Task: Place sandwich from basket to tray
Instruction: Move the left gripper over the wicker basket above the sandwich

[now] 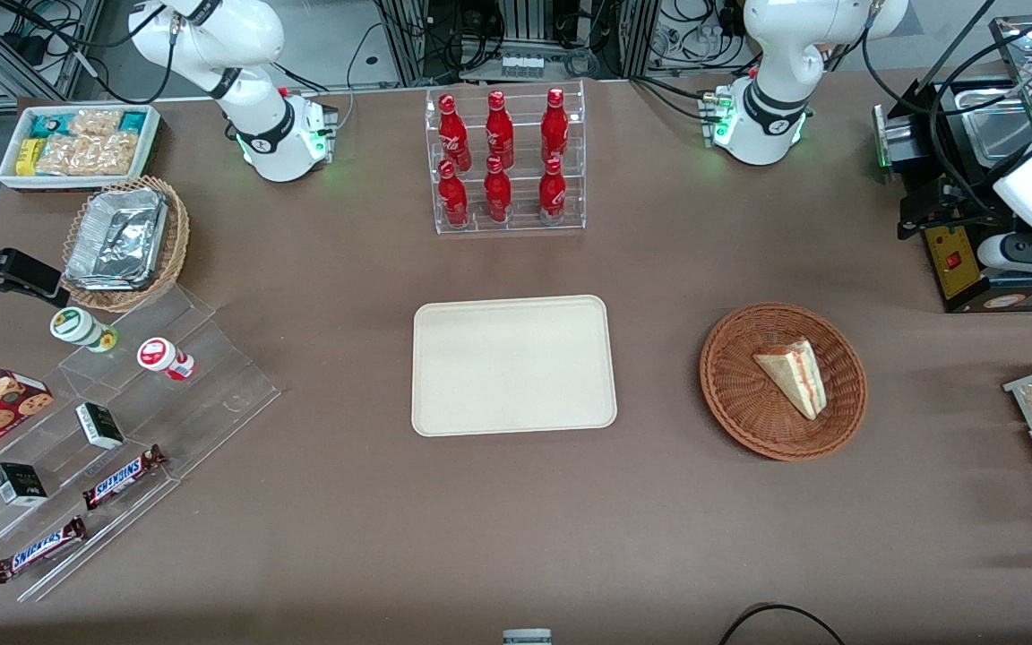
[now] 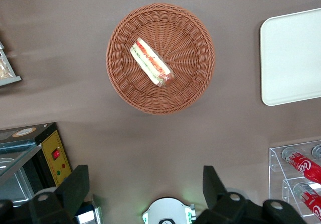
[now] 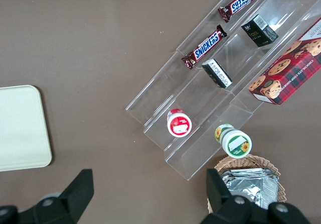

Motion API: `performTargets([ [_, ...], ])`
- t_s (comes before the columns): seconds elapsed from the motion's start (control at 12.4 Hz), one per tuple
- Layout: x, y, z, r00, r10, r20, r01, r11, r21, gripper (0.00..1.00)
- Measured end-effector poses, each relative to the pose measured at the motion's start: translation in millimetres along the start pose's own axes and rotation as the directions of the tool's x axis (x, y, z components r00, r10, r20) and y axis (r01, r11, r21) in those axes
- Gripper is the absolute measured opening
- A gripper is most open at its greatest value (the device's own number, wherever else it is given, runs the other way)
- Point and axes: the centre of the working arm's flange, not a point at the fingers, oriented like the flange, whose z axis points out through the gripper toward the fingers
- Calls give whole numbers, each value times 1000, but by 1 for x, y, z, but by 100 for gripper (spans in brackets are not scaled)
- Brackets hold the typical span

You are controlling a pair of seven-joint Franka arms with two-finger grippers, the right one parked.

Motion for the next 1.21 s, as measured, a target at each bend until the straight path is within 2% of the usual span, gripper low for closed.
performTargets([
  [0.32, 3, -1, 6, 1000, -2, 7, 3, 1000, -19, 100],
  [0.73, 34, -1, 42, 1000, 2, 17, -1, 1000, -22, 100],
  [1.21, 57, -6, 134, 1000, -8, 30, 9, 1000, -24, 100],
])
